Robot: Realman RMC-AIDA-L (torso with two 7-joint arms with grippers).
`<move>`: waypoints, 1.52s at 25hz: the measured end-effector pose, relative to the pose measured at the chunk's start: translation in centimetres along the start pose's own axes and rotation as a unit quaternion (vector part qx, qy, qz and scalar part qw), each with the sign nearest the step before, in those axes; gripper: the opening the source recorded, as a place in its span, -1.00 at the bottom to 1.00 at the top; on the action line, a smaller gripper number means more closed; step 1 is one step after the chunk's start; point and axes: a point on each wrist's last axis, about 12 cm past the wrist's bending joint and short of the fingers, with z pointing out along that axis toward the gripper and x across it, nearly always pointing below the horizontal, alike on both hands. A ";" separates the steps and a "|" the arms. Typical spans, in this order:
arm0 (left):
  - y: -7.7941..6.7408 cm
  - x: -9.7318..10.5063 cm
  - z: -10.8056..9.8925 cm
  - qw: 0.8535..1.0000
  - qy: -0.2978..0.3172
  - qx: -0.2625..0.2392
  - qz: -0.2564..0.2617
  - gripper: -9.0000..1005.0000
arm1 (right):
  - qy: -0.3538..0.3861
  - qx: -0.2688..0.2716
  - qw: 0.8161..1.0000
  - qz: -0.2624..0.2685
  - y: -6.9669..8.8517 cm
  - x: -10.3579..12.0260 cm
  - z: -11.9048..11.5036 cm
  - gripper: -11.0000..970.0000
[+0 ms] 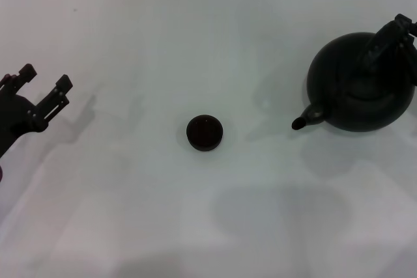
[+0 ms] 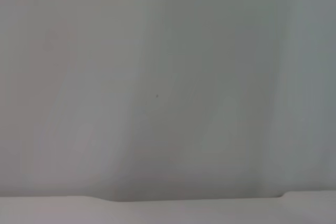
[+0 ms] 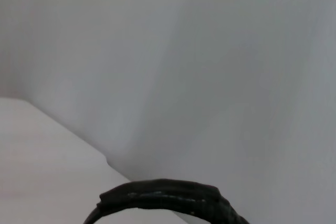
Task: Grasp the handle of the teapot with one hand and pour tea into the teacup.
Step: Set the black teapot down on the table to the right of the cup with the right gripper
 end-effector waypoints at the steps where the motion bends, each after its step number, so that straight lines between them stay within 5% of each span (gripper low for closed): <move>1: 0.0 0.0 0.0 1.000 -0.001 0.000 0.000 0.55 | 0.002 0.002 1.000 -0.004 0.0 0.1 0.0 -0.76; 38: 0.1 0.0 0.0 1.000 0.001 -0.002 0.000 0.55 | 0.029 0.023 0.999 -0.022 -0.1 1.8 0.7 -0.60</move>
